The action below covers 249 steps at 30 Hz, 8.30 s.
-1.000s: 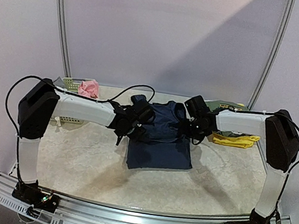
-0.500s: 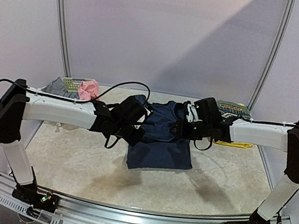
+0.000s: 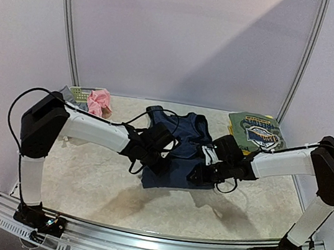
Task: Fold and stack the mixed laundry pile
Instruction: Smooth out the 2/3-rectangle-folded tank top at the center of the board, then pick up the 2/3-rectangle-folded tank top from the center of the board, then fold the 2/3-rectangle-folded tank top at the center of the board.
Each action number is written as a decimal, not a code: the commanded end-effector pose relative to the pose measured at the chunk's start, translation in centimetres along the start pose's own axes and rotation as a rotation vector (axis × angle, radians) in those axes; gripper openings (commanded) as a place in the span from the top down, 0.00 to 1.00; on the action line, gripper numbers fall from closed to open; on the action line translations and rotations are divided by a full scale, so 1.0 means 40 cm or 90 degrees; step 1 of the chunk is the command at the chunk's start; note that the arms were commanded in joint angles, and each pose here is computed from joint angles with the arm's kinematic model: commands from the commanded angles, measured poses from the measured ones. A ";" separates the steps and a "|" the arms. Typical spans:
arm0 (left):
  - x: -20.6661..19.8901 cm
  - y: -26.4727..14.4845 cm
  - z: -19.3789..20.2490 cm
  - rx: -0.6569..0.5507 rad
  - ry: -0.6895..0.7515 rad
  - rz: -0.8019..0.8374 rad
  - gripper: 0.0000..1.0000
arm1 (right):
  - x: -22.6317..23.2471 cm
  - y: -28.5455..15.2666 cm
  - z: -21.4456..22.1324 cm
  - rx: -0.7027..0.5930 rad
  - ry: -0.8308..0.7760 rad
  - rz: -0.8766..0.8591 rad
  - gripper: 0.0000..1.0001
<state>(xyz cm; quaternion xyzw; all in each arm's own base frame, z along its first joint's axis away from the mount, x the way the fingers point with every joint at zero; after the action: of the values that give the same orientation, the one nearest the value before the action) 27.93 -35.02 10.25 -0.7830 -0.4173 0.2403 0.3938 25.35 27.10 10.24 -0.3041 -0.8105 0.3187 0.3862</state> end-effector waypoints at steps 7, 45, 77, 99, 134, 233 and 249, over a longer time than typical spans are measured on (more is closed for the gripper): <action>0.102 0.073 -0.069 -0.025 -0.012 -0.105 0.64 | -0.028 -0.026 0.064 0.013 0.038 0.028 0.70; -0.104 -0.084 0.119 0.022 0.040 0.144 0.61 | -0.102 0.028 -0.108 -0.021 0.073 -0.004 0.62; -0.022 -0.146 0.255 0.042 0.011 0.115 0.59 | -0.106 -0.045 -0.094 -0.016 0.087 0.070 0.62; 0.049 -0.216 0.301 0.018 -0.073 0.037 0.28 | -0.078 -0.210 0.053 -0.034 0.112 0.091 0.15; 0.031 -0.108 0.312 0.026 -0.109 0.026 0.48 | -0.097 -0.062 0.134 0.059 0.163 0.007 0.69; 0.367 -0.081 -0.184 0.062 -0.216 -0.045 1.00 | -0.187 -0.068 -0.494 -0.046 0.069 0.244 1.00; 0.470 -0.035 -0.247 -0.022 -0.194 -0.231 0.27 | -0.230 -0.063 -0.558 -0.096 0.073 0.238 0.28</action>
<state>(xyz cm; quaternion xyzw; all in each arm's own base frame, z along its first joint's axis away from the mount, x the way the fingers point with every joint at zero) 42.31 -23.68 14.49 -0.6658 -0.5589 0.3290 0.3689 47.07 24.94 17.07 -0.4909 -0.7206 0.3323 0.3596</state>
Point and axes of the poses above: each gripper's point midway between its finger pads, its own y axis out along the fingers, its own x axis along the line the jaws close on, z = x × y, the point moved 8 cm from there along -y, back along the fingers, and after that the axes turned 9 degrees about -y, right-handed, at the moved point
